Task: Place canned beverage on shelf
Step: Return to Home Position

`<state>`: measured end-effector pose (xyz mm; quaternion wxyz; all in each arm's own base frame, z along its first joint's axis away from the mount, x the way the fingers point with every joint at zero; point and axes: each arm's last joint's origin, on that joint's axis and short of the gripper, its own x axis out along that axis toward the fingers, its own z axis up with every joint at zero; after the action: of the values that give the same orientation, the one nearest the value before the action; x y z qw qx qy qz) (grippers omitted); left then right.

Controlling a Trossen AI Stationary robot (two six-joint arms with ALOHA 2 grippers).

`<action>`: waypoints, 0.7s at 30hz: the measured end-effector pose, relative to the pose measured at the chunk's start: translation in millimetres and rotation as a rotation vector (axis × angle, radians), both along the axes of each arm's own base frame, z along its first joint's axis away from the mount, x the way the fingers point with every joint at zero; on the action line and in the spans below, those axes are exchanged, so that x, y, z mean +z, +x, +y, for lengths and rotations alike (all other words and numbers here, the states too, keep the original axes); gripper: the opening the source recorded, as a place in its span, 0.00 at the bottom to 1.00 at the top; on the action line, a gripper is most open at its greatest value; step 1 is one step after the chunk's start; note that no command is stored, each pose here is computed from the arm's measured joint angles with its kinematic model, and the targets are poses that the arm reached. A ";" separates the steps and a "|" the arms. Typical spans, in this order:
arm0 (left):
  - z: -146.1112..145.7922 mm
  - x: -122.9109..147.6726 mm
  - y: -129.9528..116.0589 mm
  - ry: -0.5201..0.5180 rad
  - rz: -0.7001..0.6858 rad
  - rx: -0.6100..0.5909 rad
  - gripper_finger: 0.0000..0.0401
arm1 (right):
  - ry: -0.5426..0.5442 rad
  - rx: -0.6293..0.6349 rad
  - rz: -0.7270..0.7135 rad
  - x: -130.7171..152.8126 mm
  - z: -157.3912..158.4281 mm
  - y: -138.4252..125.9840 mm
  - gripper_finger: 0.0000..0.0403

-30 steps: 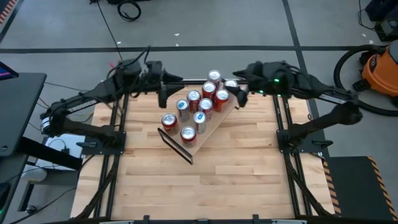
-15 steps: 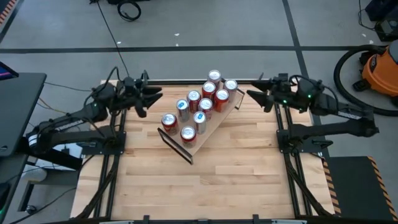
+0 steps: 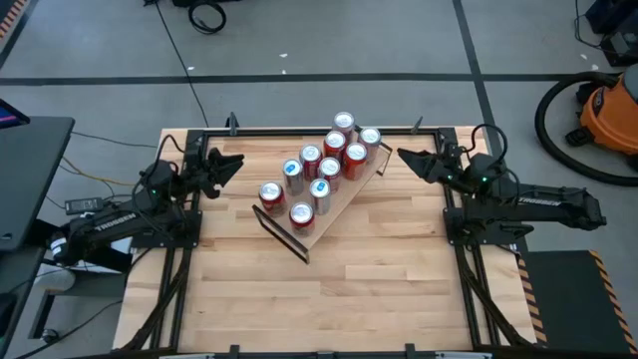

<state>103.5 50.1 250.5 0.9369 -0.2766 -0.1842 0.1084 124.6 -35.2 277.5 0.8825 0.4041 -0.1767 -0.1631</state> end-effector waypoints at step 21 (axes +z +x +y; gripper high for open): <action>-4.3 -57.8 -19.3 -0.214 -0.084 0.123 0.26 | 0.033 0.057 -0.188 -73.2 7.8 -29.6 0.86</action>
<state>84.2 45.7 192.7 0.8850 -0.3677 -0.2272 0.1730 95.0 -27.4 204.2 0.8595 0.4371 -0.2446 -0.1021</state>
